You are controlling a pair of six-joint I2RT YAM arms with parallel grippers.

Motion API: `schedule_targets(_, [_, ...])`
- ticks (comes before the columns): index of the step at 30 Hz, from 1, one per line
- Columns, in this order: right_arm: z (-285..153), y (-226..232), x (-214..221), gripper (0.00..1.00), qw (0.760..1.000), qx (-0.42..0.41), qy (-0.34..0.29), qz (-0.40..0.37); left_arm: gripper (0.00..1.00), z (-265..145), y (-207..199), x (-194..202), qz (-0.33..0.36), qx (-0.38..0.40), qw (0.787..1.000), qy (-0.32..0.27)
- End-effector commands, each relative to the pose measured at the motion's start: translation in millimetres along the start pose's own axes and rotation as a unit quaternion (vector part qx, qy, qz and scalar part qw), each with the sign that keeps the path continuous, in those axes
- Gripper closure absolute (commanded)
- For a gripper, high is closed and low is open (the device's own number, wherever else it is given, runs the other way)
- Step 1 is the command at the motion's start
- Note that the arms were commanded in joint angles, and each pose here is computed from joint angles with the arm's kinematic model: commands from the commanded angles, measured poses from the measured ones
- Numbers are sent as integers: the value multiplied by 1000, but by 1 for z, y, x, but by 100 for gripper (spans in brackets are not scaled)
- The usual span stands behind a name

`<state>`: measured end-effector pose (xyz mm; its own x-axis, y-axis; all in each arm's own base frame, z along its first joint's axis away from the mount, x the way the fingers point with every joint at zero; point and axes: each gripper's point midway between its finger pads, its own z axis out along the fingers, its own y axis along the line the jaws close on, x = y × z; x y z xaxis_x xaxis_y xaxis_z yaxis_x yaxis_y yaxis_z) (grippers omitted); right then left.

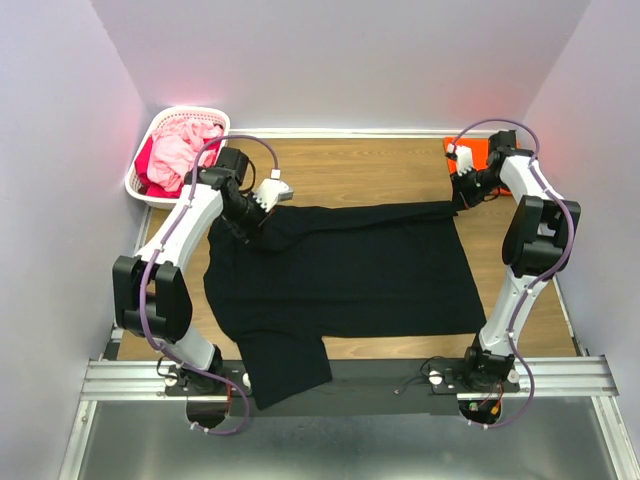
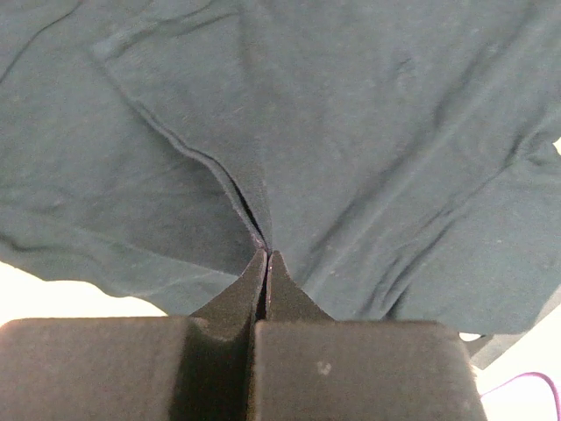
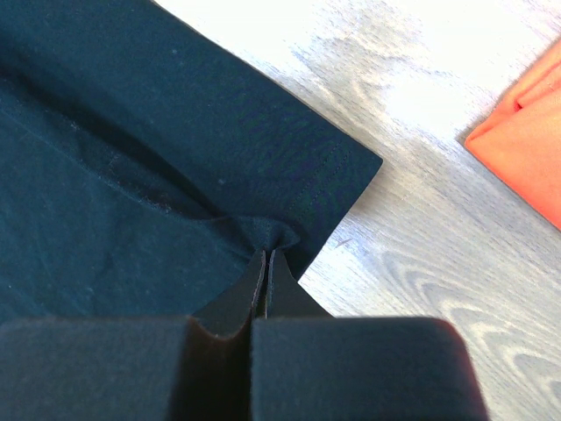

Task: Fold and stack the t-shirts
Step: Fold the tshirt

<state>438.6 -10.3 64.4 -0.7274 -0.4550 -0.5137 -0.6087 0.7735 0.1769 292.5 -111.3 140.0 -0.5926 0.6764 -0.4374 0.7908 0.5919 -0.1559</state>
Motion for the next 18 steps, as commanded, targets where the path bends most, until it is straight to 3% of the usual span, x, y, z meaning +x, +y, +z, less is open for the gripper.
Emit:
schedule_targets(1, [-9, -4, 2, 99, 1000, 14, 4, -3, 100, -6, -23, -11, 13, 31, 999, -20])
schedule_targets(10, [-11, -5, -1, 99, 1000, 16, 1, -4, 100, -4, -40, -19, 29, 57, 997, -34])
schedule_targets(18, [-9, -5, 0, 100, 1000, 13, 2, -2, 100, 6, -51, -11, 37, 71, 997, -13])
